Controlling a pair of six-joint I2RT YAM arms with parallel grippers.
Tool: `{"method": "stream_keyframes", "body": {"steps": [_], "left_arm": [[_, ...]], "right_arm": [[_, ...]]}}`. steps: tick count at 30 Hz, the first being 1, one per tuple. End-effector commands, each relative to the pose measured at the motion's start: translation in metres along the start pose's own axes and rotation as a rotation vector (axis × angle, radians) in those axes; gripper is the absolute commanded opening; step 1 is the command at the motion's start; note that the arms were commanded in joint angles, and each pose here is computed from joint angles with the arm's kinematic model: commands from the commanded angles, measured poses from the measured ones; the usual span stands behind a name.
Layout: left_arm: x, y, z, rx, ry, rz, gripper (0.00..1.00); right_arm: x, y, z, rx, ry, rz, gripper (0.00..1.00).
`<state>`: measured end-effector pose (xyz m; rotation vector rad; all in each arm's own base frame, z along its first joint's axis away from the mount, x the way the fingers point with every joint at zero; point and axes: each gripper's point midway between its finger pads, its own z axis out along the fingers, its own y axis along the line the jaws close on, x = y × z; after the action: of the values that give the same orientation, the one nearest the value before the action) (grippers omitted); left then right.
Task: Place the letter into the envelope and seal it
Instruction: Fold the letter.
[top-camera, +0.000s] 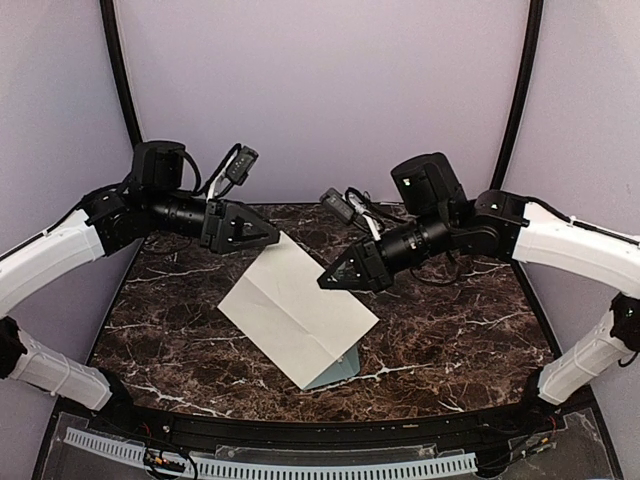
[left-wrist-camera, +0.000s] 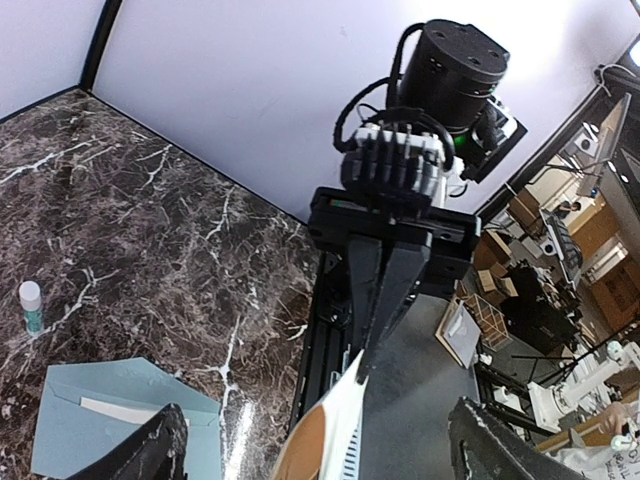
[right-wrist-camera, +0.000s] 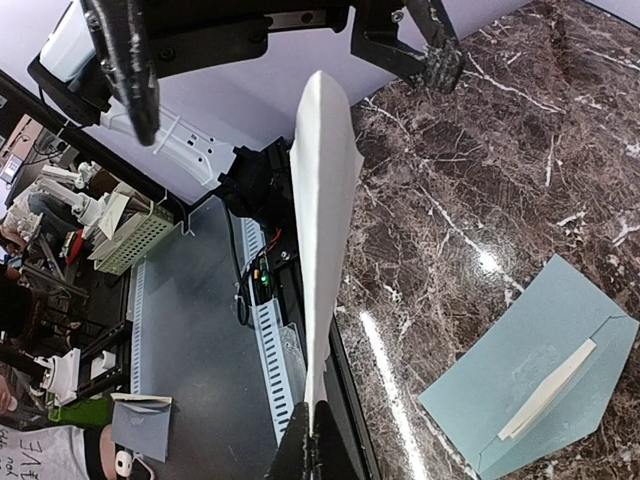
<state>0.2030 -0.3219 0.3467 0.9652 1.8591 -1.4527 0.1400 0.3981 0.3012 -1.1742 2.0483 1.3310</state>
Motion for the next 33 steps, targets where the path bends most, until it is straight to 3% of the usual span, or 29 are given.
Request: {"method": "stream_keyframes", "body": {"steps": [1,5,9,15,21,24,29,33], "left_arm": [[0.005,-0.03,-0.002,0.167,0.051,0.039,0.89],[0.012,-0.031,0.0,0.182,0.078,0.025,0.86],[0.014,-0.03,0.002,0.188,0.086,0.012,0.75],[0.014,-0.032,0.005,0.22,0.085,0.01,0.43],[0.019,-0.03,0.006,0.229,0.1,-0.004,0.18],[0.021,-0.029,0.006,0.225,0.103,-0.005,0.16],[0.019,-0.029,0.006,0.215,0.094,0.004,0.0],[0.013,-0.031,0.003,0.195,0.066,0.034,0.0]], "right_arm": [[-0.013,0.015,0.0,-0.048,-0.02,-0.041,0.0],[-0.014,0.017,0.0,-0.062,-0.02,-0.044,0.0],[-0.013,0.019,0.004,-0.081,-0.011,-0.039,0.0],[-0.015,0.018,0.007,-0.087,-0.016,-0.04,0.0],[-0.014,0.019,0.005,-0.086,-0.02,-0.039,0.0],[-0.013,0.019,0.004,-0.083,-0.021,-0.037,0.0],[-0.011,0.016,0.005,-0.074,-0.013,-0.031,0.0],[-0.006,0.015,0.003,-0.063,-0.005,-0.026,0.09]]}}
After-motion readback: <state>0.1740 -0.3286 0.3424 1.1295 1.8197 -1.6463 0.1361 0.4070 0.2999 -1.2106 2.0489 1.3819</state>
